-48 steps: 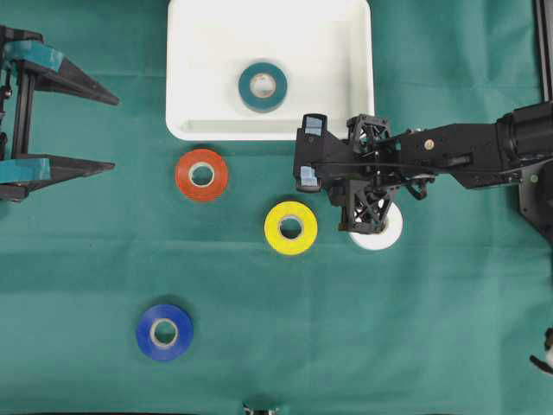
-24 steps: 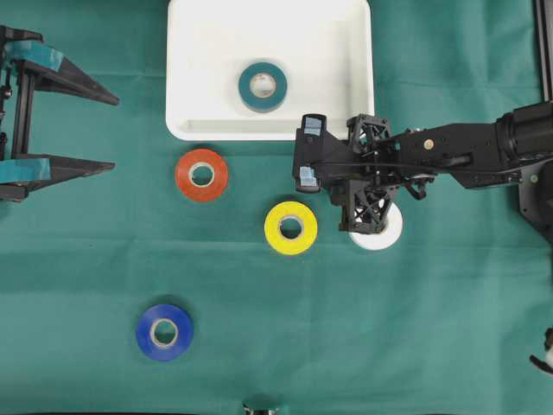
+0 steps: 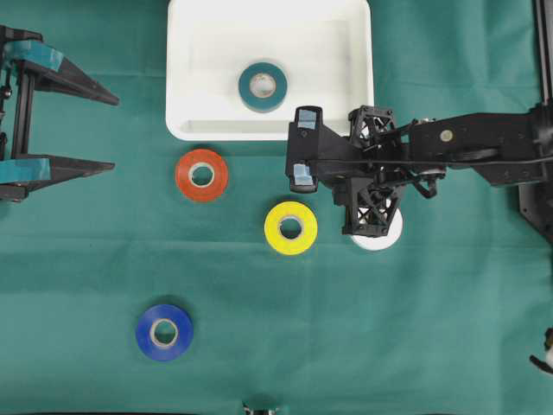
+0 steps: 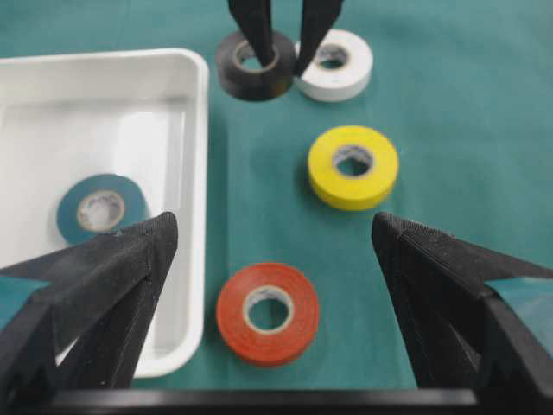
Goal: Pick up the tape from a random location and place it into the white case.
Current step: 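Close the right gripper on the black tape roll, then lift the black tape roll and carry it toward the tray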
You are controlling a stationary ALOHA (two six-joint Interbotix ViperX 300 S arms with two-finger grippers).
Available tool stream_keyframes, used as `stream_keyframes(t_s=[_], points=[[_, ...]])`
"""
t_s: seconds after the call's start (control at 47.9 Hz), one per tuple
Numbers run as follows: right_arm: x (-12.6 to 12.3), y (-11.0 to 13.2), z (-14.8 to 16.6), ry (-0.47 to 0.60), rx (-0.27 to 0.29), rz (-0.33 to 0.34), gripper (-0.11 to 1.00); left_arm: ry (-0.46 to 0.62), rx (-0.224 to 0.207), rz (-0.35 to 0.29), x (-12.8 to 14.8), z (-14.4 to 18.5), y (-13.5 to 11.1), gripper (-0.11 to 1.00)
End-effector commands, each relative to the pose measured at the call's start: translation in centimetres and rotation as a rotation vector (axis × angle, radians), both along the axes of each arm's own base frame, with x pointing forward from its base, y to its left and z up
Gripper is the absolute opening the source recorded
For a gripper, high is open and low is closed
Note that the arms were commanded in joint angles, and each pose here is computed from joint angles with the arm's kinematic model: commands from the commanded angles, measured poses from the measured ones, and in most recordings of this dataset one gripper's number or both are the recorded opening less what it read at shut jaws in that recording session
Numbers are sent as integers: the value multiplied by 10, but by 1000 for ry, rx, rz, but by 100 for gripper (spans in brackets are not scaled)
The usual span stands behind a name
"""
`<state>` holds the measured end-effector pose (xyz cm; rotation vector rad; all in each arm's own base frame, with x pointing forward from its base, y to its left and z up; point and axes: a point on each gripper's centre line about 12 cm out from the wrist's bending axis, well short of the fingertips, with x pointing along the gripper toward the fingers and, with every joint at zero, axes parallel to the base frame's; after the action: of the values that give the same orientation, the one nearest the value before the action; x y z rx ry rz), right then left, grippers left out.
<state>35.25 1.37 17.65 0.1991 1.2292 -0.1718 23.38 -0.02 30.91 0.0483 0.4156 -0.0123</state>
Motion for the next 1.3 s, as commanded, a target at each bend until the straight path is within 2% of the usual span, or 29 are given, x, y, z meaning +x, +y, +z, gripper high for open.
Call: stream_keyframes(t_s=[0.0,0.418,0.773,1.275], points=[[5,1,31,-59,-4,5,26,-32,-2,-1,2,12,0,99],[-5,-5,98,-46,-49,-1,26,-32,-2,-1,2,12,0,99],[-22,-7,143,-44,-51,-17,26,-35,-2,-1,2,13,0,99],[-28,-7,153,-44,-53,-20,26,-38,-2,-1,2,14,0,99]])
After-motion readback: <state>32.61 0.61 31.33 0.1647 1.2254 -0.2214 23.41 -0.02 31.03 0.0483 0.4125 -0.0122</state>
